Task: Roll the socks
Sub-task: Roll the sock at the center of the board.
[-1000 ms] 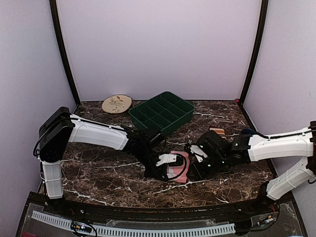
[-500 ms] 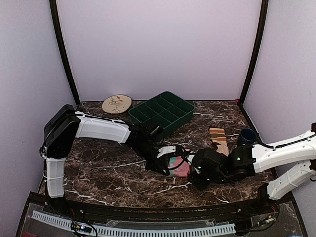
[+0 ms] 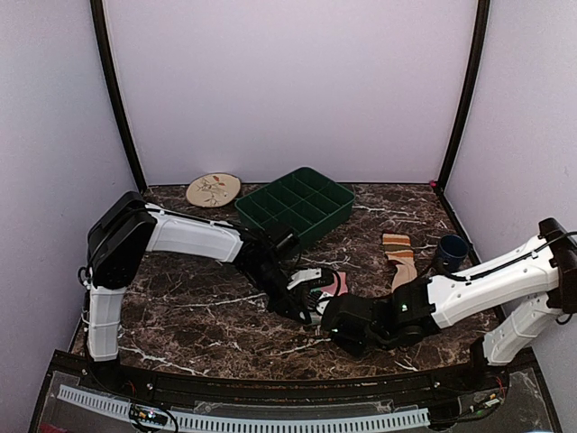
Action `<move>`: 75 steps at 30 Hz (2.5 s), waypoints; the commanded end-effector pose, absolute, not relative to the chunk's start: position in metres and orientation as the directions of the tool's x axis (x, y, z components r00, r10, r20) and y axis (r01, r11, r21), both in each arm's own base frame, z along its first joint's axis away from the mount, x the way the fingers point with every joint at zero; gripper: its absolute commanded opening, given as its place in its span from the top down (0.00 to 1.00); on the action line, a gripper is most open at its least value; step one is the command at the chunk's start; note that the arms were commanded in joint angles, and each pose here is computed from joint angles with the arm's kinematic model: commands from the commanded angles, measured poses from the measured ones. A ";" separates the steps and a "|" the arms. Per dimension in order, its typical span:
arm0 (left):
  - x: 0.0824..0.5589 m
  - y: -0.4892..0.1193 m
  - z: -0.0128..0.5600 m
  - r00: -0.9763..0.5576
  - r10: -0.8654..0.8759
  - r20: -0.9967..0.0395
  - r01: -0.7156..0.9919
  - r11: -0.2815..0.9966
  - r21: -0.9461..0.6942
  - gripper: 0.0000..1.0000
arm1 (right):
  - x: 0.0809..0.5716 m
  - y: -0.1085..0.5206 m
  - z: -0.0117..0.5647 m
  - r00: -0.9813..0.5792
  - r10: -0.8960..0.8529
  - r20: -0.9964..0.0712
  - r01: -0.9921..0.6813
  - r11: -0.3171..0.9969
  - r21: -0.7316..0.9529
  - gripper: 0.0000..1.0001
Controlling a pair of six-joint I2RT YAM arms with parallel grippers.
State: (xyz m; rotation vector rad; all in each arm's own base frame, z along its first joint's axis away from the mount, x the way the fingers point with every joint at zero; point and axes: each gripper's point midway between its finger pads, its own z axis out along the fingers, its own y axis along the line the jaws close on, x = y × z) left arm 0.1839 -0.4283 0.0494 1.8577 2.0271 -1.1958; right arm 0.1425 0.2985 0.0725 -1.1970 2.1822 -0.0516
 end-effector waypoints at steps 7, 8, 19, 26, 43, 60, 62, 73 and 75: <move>0.189 -0.432 0.057 -0.271 0.759 -0.591 0.861 -0.083 -0.502 1.00 | 0.150 0.318 0.074 -0.265 -0.826 -0.498 -0.748 0.502 -0.434 0.52; 0.189 -0.432 0.057 -0.274 0.759 -0.591 0.860 -0.082 -0.504 1.00 | 0.151 0.318 0.072 -0.259 -0.831 -0.493 -0.746 0.496 -0.444 0.52; 0.191 -0.430 0.054 -0.300 0.753 -0.586 0.843 -0.078 -0.532 1.00 | 0.177 0.311 0.060 -0.253 -0.856 -0.452 -0.698 0.485 -0.527 0.49; 0.192 -0.430 0.053 -0.310 0.751 -0.583 0.838 -0.074 -0.541 1.00 | 0.192 0.303 0.054 -0.262 -0.861 -0.437 -0.700 0.481 -0.529 0.50; 0.202 -0.430 0.052 -0.323 0.747 -0.582 0.839 -0.059 -0.542 1.00 | 0.177 0.301 0.035 -0.288 -0.865 -0.410 -0.807 0.450 -0.382 0.88; 0.227 -0.418 0.029 -0.353 0.778 -0.520 0.884 0.094 -0.459 0.47 | 0.188 0.303 0.050 -0.367 -0.795 -0.482 -0.805 0.531 -0.264 1.00; 0.228 -0.416 0.027 -0.349 0.782 -0.516 0.888 0.099 -0.450 0.45 | 0.191 0.306 0.053 -0.376 -0.783 -0.496 -0.802 0.543 -0.249 1.00; 0.236 -0.409 0.020 -0.350 0.797 -0.492 0.902 0.146 -0.405 0.36 | 0.189 0.310 0.056 -0.420 -0.746 -0.517 -0.817 0.559 -0.141 1.00; 0.239 -0.407 0.021 -0.370 0.792 -0.485 0.895 0.164 -0.415 0.33 | 0.188 0.309 0.056 -0.433 -0.738 -0.518 -0.820 0.561 -0.114 1.00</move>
